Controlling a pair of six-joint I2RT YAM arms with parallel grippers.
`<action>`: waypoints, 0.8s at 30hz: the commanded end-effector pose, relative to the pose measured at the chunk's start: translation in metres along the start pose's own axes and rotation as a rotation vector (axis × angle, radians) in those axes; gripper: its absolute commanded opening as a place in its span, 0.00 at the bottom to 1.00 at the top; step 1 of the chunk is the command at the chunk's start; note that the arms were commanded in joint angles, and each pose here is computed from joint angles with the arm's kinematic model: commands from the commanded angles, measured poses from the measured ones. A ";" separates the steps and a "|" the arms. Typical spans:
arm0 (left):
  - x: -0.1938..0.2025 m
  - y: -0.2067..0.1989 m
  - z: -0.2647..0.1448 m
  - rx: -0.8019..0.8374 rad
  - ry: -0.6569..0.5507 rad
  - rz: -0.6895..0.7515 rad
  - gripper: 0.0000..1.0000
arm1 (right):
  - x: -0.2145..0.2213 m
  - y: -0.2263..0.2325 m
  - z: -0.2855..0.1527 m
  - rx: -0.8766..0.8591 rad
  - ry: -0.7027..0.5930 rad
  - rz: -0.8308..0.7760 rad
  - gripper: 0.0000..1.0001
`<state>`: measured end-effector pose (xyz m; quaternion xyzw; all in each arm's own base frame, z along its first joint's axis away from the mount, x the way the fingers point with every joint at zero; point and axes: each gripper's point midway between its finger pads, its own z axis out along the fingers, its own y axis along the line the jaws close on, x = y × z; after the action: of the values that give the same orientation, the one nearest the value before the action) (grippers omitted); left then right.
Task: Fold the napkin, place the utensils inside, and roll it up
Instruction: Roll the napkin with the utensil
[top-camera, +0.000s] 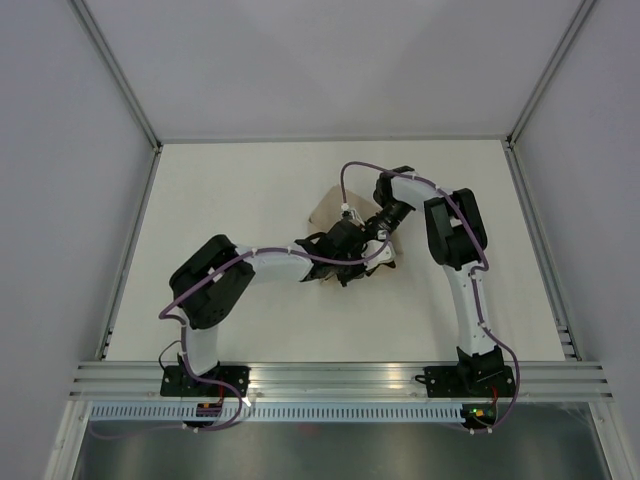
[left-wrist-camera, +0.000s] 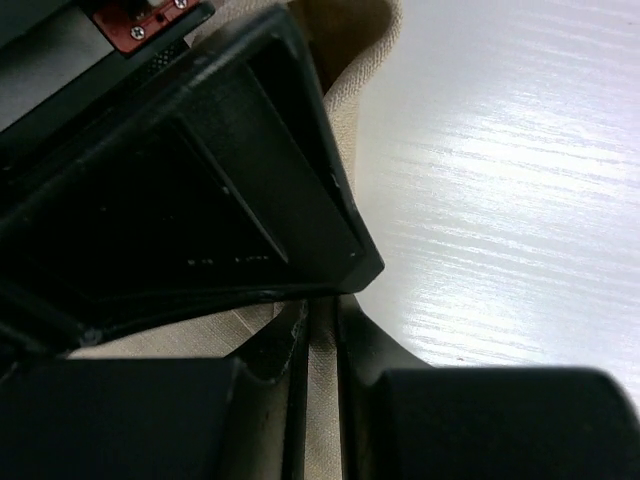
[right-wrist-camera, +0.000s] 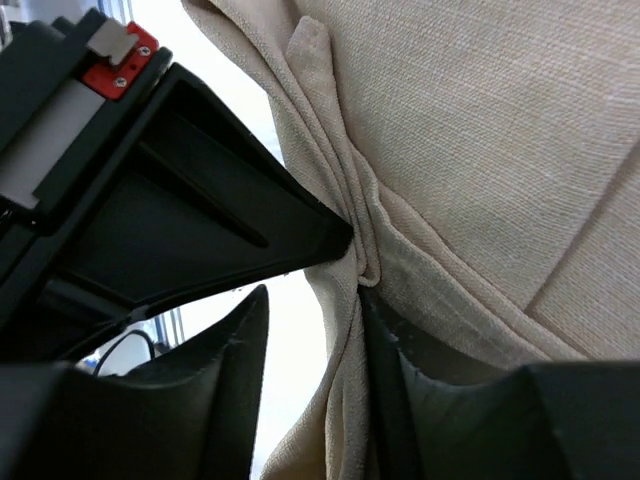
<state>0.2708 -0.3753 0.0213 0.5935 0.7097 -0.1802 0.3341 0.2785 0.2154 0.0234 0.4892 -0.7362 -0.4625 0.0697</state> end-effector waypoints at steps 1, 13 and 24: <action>0.044 -0.034 0.004 0.179 0.136 -0.146 0.02 | -0.029 -0.023 -0.019 0.163 -0.087 -0.159 0.50; 0.041 -0.030 -0.003 0.326 0.103 -0.343 0.02 | -0.064 -0.033 -0.095 0.394 -0.420 -0.095 0.62; 0.026 -0.026 -0.009 0.471 0.143 -0.510 0.02 | -0.039 0.017 -0.139 0.607 -0.551 -0.324 0.62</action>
<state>0.2725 -0.3712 0.0228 0.5056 0.7605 -0.3599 0.1910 0.3717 0.1554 0.0987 0.4028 -0.7935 -0.3579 -0.2831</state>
